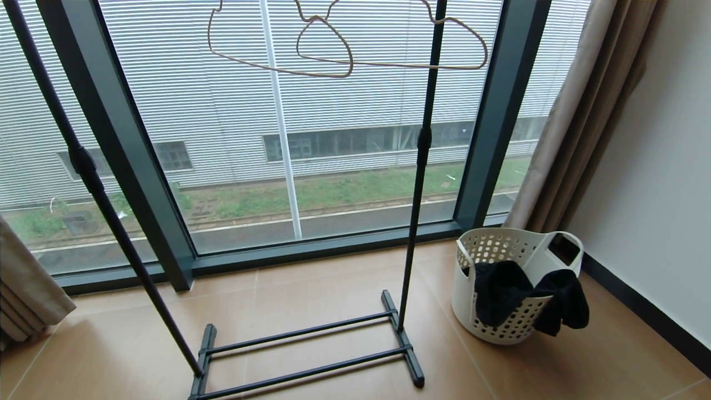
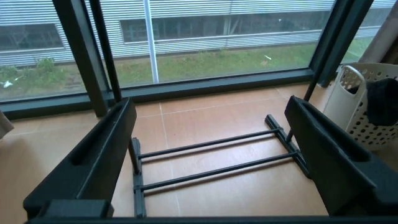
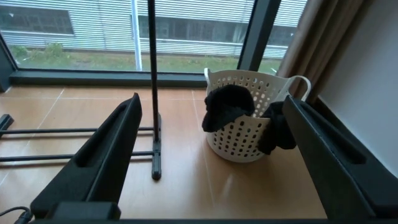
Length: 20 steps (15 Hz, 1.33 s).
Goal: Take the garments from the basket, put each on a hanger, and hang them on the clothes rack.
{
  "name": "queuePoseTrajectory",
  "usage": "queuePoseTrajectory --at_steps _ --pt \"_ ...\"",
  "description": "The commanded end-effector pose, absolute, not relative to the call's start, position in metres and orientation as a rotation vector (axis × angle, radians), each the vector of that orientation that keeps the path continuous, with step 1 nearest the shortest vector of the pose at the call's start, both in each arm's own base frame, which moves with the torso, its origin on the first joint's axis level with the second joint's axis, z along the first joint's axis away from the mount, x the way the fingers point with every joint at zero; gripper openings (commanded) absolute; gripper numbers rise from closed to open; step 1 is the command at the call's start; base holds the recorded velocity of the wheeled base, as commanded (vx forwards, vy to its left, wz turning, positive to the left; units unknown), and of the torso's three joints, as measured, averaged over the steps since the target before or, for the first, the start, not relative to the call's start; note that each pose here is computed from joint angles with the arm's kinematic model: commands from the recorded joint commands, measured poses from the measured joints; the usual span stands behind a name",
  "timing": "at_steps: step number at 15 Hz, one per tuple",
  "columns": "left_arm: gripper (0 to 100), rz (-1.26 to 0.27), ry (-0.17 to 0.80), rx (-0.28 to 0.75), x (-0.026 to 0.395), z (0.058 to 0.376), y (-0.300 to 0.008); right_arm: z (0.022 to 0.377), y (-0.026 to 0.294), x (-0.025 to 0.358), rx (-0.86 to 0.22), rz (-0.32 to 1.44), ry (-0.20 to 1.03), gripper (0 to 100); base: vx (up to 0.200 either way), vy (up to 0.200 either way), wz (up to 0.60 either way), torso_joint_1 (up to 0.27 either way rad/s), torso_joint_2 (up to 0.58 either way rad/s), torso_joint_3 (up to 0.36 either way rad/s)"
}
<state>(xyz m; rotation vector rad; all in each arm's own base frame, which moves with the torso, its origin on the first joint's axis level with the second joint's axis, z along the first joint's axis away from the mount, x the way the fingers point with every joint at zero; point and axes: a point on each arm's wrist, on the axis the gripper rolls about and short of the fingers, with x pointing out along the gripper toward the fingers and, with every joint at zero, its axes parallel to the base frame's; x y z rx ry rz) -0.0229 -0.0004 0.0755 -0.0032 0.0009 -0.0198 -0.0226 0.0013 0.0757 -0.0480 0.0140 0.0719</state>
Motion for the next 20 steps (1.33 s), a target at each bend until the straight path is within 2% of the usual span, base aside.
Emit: queuePoseTrajectory --at_steps 1,11,12,17,20 --pt "100 -0.020 0.000 -0.003 -0.0229 0.0757 -0.0004 0.0757 0.0013 -0.0224 -0.049 0.073 0.017 100 0.000 -0.200 0.00 0.002 0.00 0.007" --pt "100 -0.020 0.002 -0.006 -0.0228 0.0753 -0.0004 0.0757 0.0013 -0.0224 -0.049 0.073 0.017 100 0.000 -0.200 0.00 0.001 0.00 0.002" --pt "100 -0.020 0.000 -0.008 -0.0229 0.0757 -0.0004 0.0757 0.0013 -0.0225 -0.049 0.072 0.015 100 0.200 -0.200 0.00 0.007 0.00 0.002" --pt "100 -0.020 0.000 -0.008 -0.0229 0.0757 -0.0004 0.0757 0.0013 -0.0224 -0.049 0.071 0.017 100 0.200 0.000 0.00 0.003 0.00 0.001" --pt "100 -0.020 0.000 -0.008 -0.0229 0.0757 -0.0004 0.0757 0.0013 -0.0225 -0.049 0.072 0.015 100 0.067 -0.200 0.00 0.005 0.00 0.004"
